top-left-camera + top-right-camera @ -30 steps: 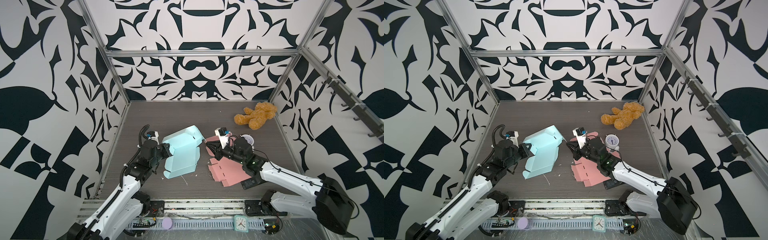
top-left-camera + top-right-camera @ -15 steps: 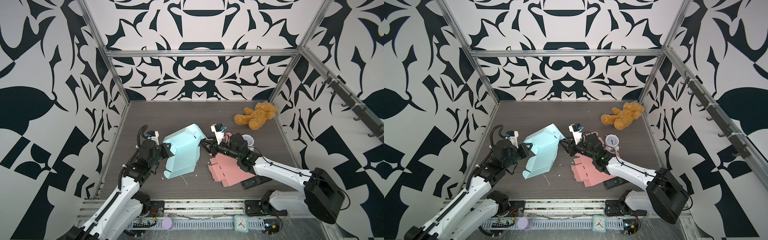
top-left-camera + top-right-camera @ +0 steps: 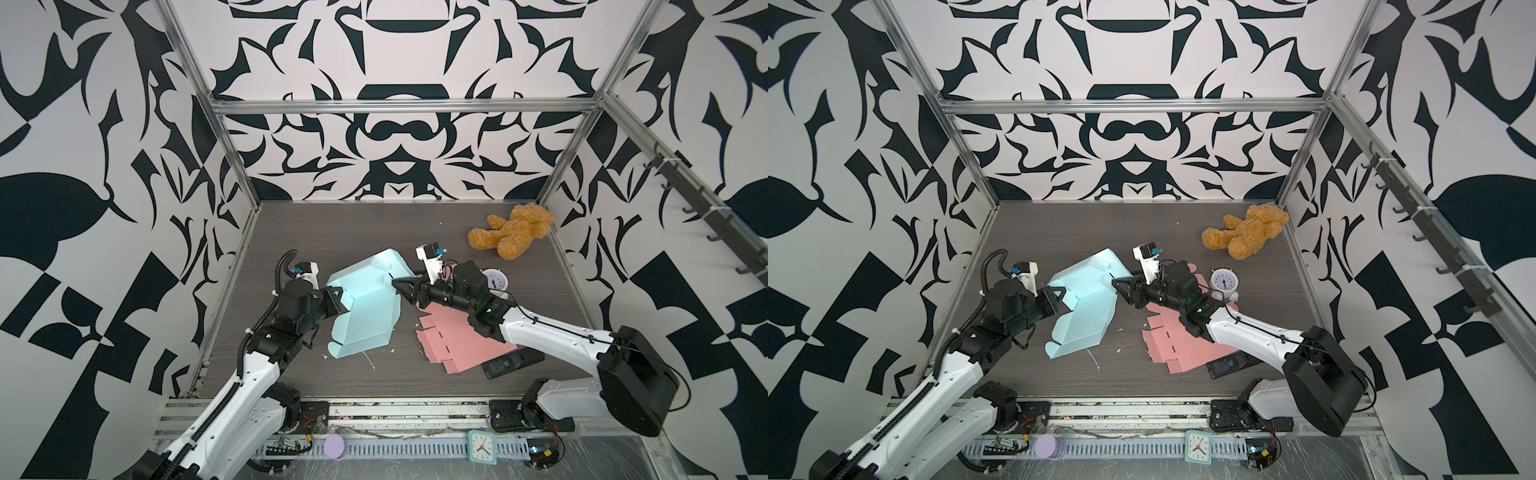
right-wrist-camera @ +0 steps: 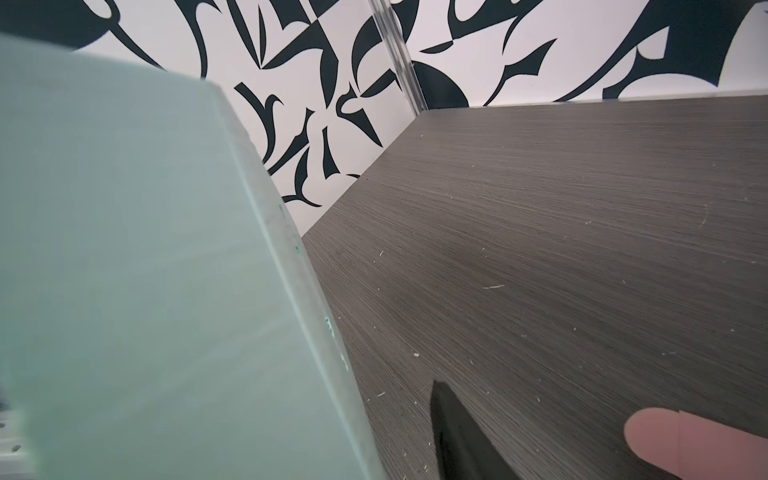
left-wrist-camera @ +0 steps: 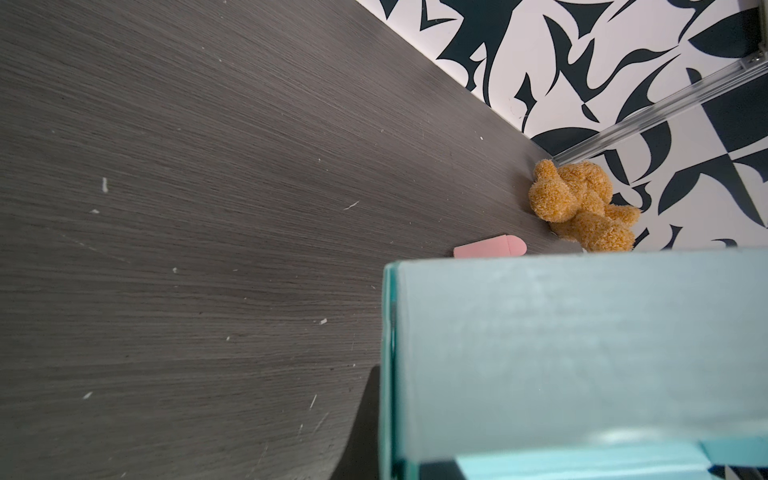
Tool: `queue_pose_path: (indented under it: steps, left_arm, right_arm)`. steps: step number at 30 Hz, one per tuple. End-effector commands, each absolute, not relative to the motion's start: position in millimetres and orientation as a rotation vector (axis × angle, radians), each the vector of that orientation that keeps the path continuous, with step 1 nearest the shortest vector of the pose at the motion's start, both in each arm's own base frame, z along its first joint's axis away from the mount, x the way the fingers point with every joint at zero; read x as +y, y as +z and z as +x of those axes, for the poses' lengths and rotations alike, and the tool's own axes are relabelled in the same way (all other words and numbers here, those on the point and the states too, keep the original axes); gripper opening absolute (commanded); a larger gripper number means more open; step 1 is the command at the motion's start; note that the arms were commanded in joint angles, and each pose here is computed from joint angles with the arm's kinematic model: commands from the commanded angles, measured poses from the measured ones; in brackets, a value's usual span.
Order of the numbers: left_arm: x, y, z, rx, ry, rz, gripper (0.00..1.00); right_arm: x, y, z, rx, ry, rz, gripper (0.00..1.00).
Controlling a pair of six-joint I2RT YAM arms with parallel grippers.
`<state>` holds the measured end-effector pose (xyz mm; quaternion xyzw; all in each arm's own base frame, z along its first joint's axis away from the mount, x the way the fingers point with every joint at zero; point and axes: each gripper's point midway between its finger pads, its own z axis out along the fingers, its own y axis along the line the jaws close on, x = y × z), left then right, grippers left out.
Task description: Fold the paper box
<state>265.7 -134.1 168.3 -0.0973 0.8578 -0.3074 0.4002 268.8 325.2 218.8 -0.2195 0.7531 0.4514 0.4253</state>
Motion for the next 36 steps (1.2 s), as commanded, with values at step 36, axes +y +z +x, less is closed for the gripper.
queue_pose_path:
  steps: [36]
  left_arm:
    - [-123,147,263,2.281,-0.928,-0.095,0.05]
  right_arm:
    - [326,266,251,1.831,1.305,-0.856,0.62]
